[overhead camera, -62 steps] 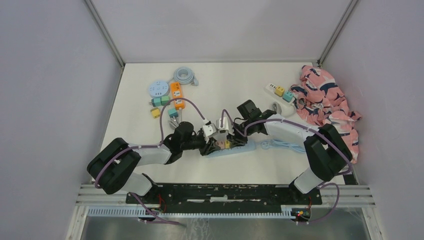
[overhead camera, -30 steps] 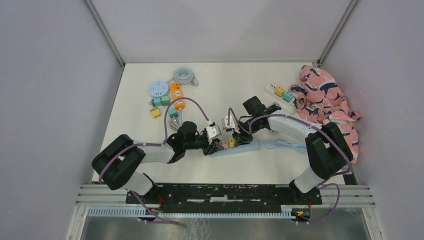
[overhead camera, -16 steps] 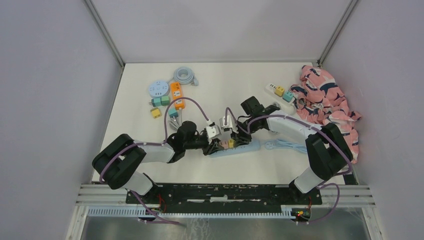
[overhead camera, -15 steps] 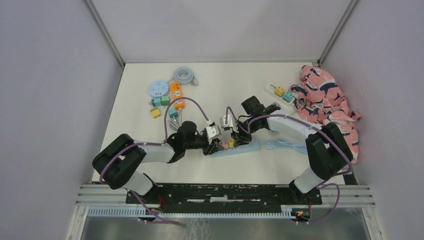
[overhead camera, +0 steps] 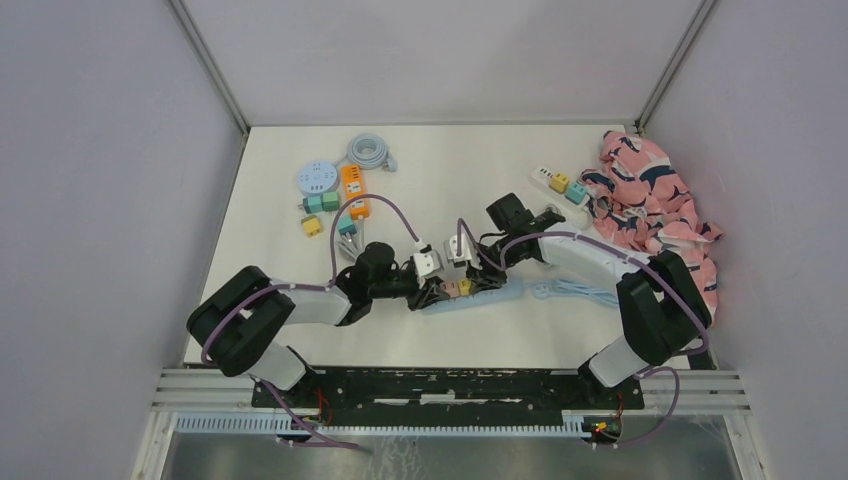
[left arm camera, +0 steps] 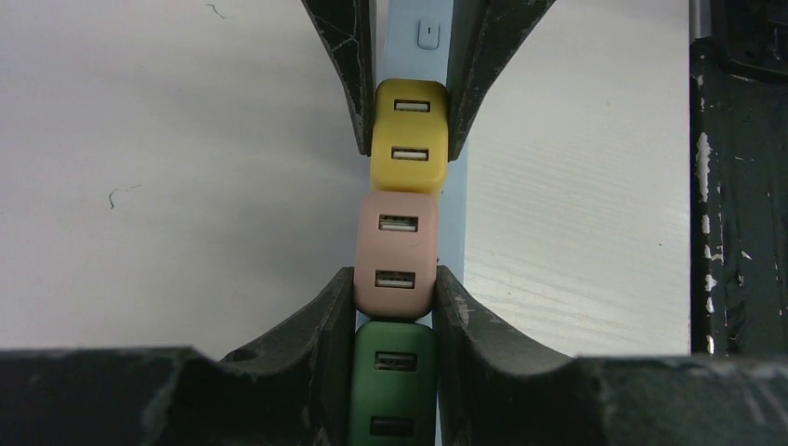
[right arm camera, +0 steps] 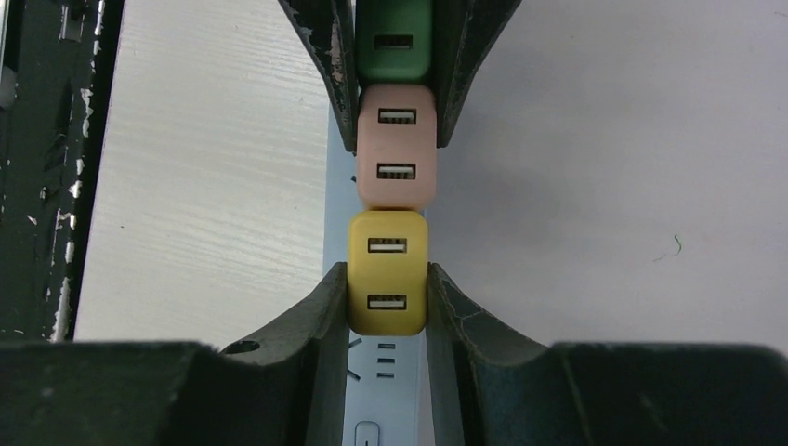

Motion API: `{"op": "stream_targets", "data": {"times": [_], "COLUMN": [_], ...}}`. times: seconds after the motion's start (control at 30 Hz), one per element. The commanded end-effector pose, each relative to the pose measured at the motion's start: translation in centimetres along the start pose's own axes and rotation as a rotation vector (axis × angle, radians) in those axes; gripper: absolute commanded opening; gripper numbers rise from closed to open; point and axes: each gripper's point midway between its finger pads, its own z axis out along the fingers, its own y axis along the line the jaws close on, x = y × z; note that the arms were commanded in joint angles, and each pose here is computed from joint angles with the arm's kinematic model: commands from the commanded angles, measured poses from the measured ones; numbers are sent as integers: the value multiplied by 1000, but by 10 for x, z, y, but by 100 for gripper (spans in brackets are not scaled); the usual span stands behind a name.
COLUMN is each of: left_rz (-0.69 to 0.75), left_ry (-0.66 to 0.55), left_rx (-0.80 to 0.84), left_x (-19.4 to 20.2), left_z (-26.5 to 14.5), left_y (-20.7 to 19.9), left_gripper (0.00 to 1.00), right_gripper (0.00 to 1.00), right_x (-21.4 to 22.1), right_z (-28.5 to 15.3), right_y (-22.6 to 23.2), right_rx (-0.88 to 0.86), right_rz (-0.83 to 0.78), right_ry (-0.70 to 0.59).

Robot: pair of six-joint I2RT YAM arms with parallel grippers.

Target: Pull the plug off the socket

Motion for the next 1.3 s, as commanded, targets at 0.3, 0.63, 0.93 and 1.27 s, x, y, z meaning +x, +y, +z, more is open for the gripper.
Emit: {"op": "stream_targets", "data": {"times": [0.3,0.63,0.93,1.27], "left_rz": [-56,-61,-69,-68], "left_ry": [102,105,110,110], "left_rx": [-11,-9,-4,-3], "left_x": [32,33,33,32], "left_z": [-2,-1,0,1], "left_y": [-1,-1,-1,-1], "left_gripper": [3,3,3,3], "right_gripper": [0,0,0,0], "right_x": [-36,-42,-70,-45], "right_z": [-29,-10,-7,-28], "right_y": [-32,26,-3,-13], "right_rx": [100,-101,0,29], "right_rz": [233,-19,114,191], "right_ry": [-217,-202,-253,-291]}}
